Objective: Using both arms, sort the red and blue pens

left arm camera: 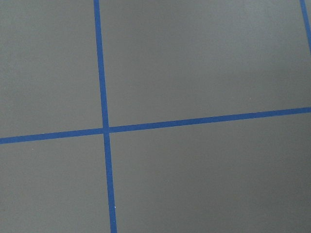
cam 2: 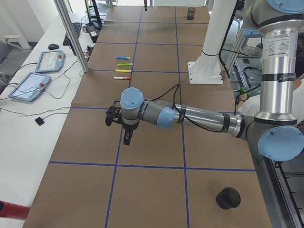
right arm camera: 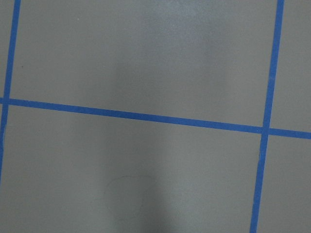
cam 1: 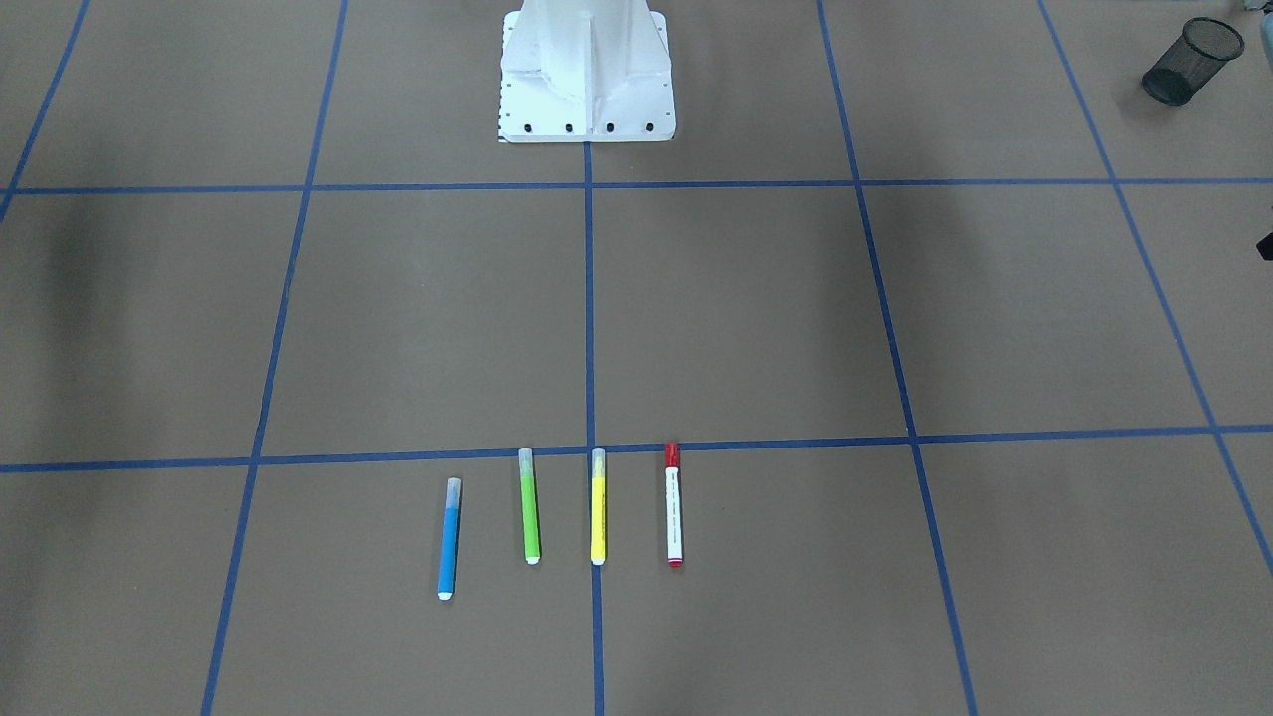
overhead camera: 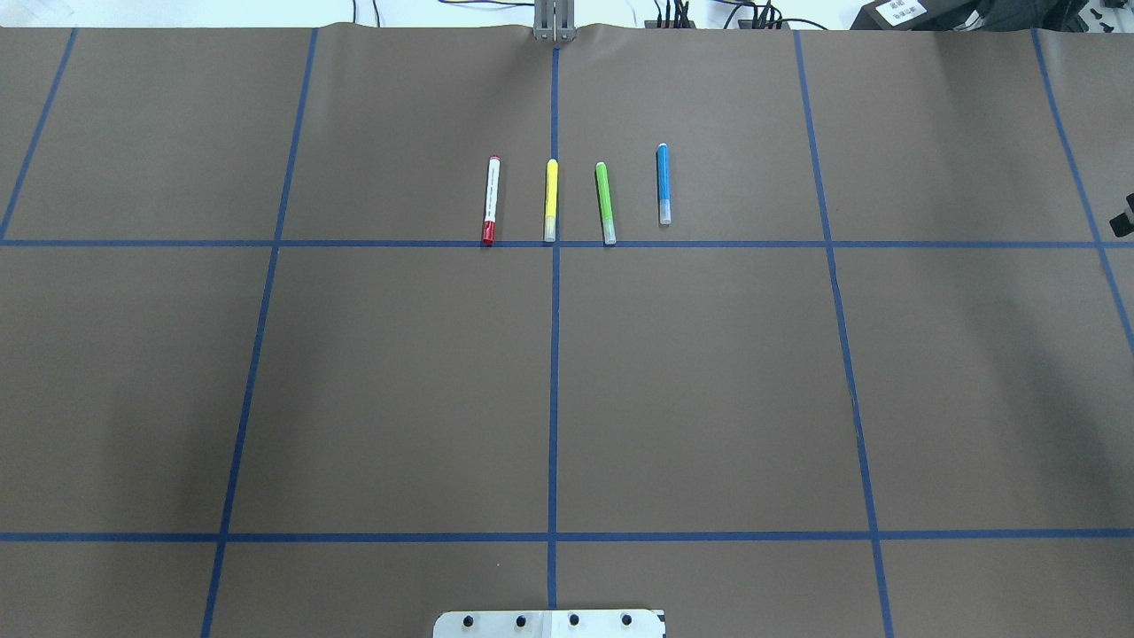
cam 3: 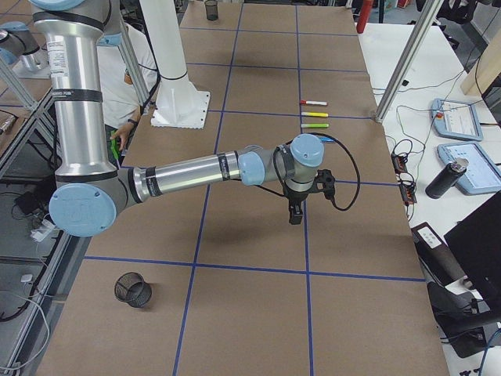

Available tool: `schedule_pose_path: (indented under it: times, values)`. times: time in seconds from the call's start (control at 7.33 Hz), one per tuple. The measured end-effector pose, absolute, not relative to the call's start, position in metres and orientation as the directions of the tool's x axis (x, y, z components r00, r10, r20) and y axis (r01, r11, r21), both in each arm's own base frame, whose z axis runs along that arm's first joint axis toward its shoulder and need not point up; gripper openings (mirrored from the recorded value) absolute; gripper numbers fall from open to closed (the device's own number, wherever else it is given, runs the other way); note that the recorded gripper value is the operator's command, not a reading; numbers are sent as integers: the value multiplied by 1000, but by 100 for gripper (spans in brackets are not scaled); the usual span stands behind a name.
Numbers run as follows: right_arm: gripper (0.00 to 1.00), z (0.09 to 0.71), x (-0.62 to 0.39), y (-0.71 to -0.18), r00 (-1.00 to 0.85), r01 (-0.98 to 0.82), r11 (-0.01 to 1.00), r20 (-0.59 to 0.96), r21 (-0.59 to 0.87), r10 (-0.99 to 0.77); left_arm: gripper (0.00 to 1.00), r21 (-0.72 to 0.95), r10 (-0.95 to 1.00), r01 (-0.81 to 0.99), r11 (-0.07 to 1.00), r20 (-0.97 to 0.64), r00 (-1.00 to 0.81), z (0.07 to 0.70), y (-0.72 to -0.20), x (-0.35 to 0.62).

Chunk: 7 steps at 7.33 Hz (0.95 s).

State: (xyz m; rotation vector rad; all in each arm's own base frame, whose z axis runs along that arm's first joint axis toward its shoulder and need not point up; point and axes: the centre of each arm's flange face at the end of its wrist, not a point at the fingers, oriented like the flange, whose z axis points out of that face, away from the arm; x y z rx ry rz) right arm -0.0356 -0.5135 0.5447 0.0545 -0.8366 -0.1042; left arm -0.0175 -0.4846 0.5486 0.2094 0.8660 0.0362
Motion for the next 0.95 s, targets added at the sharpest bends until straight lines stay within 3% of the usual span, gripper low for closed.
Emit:
schedule_pose_path:
  times: [0.41, 0.95]
  values:
    - [100, 565, -34, -493, 644, 61, 977, 740, 204, -195, 99, 191, 121, 40, 981, -754, 646, 542, -488, -2]
    - [100, 559, -54, -493, 606, 89, 966, 757, 242, -245, 99, 190, 124, 33, 981, -753, 647, 542, -489, 3]
